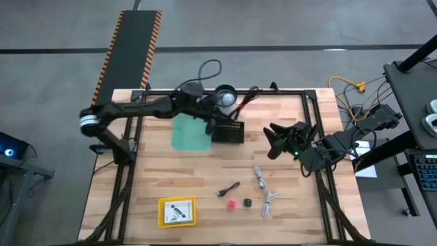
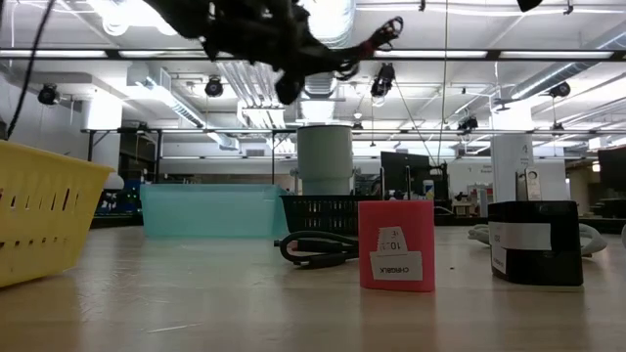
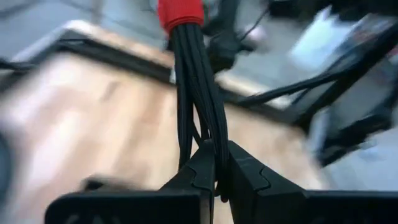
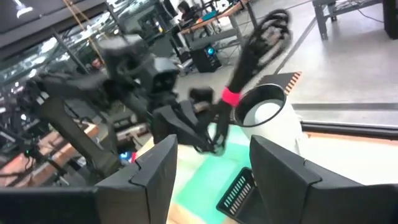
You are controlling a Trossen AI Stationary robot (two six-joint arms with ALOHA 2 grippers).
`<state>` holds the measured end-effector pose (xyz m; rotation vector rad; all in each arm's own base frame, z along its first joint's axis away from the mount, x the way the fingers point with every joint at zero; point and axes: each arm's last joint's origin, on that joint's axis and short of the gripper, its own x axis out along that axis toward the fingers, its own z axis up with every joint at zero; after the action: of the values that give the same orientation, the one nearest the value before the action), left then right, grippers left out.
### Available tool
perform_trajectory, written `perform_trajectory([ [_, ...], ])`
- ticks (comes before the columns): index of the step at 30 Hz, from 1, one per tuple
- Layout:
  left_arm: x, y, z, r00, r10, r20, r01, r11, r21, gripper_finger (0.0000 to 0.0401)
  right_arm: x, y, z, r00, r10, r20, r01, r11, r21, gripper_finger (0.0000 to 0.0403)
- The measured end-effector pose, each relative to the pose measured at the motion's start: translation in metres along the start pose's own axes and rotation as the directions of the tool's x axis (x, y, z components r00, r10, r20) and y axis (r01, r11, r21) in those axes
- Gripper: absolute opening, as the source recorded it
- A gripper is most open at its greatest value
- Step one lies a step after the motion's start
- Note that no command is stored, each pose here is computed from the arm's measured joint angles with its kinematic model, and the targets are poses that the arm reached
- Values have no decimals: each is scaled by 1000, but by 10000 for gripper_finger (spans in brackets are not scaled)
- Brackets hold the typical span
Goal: Pick and place items into bin
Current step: Put the right black charger cable into the green bin
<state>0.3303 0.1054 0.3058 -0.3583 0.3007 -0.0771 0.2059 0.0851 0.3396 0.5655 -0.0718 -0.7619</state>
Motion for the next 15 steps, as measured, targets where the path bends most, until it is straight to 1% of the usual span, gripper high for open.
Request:
perform_trajectory([
  [2, -17, -6, 0, 994, 97, -49, -94, 994, 62, 3, 0, 0, 0, 1000, 5, -7, -5, 1000, -15, 187],
  [4, -33, -15, 2, 979, 196, -61, -188, 975, 123, 3, 0, 0, 0, 1000, 5, -7, -5, 999, -34, 186],
  [7, -57, -26, 4, 944, 320, -76, -307, 940, 147, 3, 0, 0, 0, 1000, 5, -7, -6, 997, -73, 183],
  [10, -77, -33, 1, 907, 409, -98, -394, 909, 136, 3, 0, 0, 0, 1000, 5, -7, -5, 995, -103, 181],
  [11, -83, -35, 0, 899, 426, -101, -414, 903, 116, 3, 0, 0, 1, 1000, 5, -6, -6, 994, -107, 180],
  [15, -102, -42, -7, 894, 435, -103, -438, 899, 1, 2, -3, -3, 9, 1000, 11, 3, -11, 996, -91, 180],
])
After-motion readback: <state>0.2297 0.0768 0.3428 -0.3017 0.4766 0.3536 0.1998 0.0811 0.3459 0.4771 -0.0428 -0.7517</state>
